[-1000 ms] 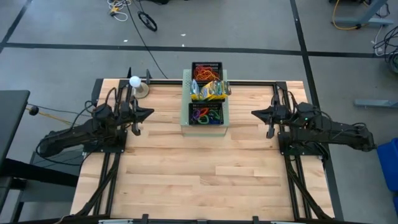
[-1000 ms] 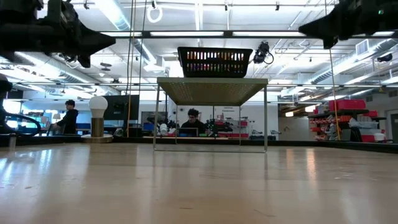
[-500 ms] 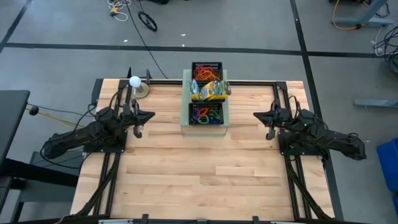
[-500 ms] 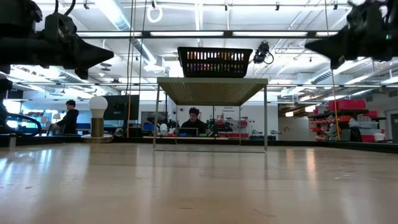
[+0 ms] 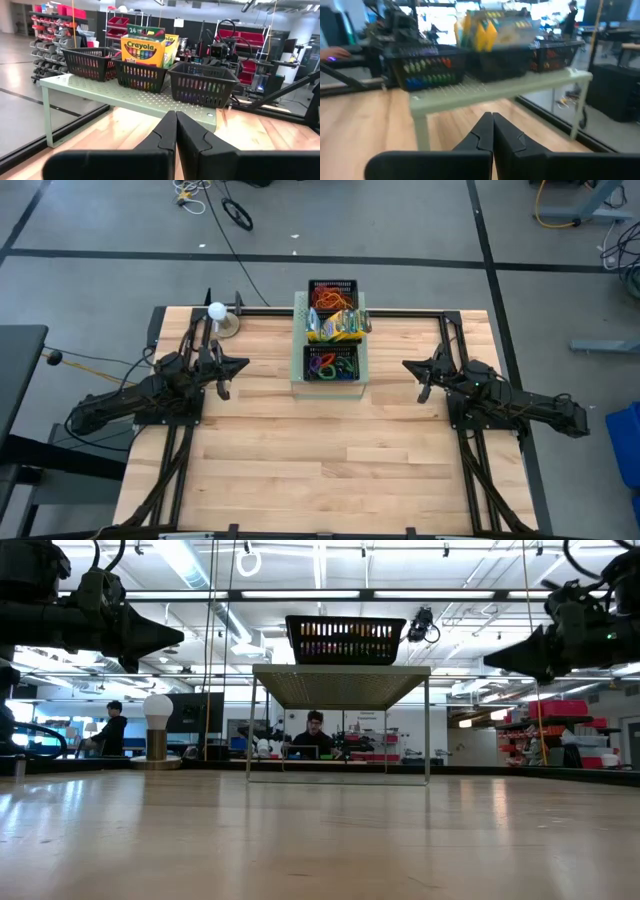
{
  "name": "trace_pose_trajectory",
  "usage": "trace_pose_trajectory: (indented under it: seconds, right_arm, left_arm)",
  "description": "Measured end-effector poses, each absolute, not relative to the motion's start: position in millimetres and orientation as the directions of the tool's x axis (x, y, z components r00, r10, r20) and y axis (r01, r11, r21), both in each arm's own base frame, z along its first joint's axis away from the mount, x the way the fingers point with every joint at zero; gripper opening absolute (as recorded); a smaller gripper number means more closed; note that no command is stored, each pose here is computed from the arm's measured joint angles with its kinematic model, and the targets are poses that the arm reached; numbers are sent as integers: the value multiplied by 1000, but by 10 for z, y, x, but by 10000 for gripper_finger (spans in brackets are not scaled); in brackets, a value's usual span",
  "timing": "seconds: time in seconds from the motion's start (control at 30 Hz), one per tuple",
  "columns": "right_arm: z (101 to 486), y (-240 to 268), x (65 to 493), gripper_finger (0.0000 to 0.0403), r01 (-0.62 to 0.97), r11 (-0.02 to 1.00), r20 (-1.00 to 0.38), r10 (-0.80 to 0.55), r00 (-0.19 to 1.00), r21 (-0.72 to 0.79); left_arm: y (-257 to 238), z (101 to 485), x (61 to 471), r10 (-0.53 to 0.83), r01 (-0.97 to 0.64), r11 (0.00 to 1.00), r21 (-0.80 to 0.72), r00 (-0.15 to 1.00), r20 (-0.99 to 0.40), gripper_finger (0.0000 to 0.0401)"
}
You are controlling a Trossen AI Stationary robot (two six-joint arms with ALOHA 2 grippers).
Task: Pick & Place Office Desk Supplies
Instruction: Return to Home Position
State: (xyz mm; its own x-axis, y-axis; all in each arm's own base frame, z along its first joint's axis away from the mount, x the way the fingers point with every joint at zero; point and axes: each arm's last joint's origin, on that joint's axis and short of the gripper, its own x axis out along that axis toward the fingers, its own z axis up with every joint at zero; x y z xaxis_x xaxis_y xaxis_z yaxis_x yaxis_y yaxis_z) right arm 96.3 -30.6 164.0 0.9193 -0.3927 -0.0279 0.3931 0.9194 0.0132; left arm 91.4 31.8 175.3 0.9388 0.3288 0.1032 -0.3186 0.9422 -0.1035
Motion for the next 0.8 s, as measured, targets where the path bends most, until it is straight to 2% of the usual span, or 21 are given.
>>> trace_pose_trajectory:
  seconds: [0.3, 0.8]
  right_arm:
    - [1629, -323, 970, 33, 438, 899, -43, -437, 898, 3]
    - [1628, -330, 969, 27, 460, 888, -44, -459, 887, 2]
  left_arm:
    - [318, 1738, 916, 327, -318, 942, -105, 941, 88, 9]
    - [318, 1737, 916, 327, -320, 944, -81, 941, 87, 9]
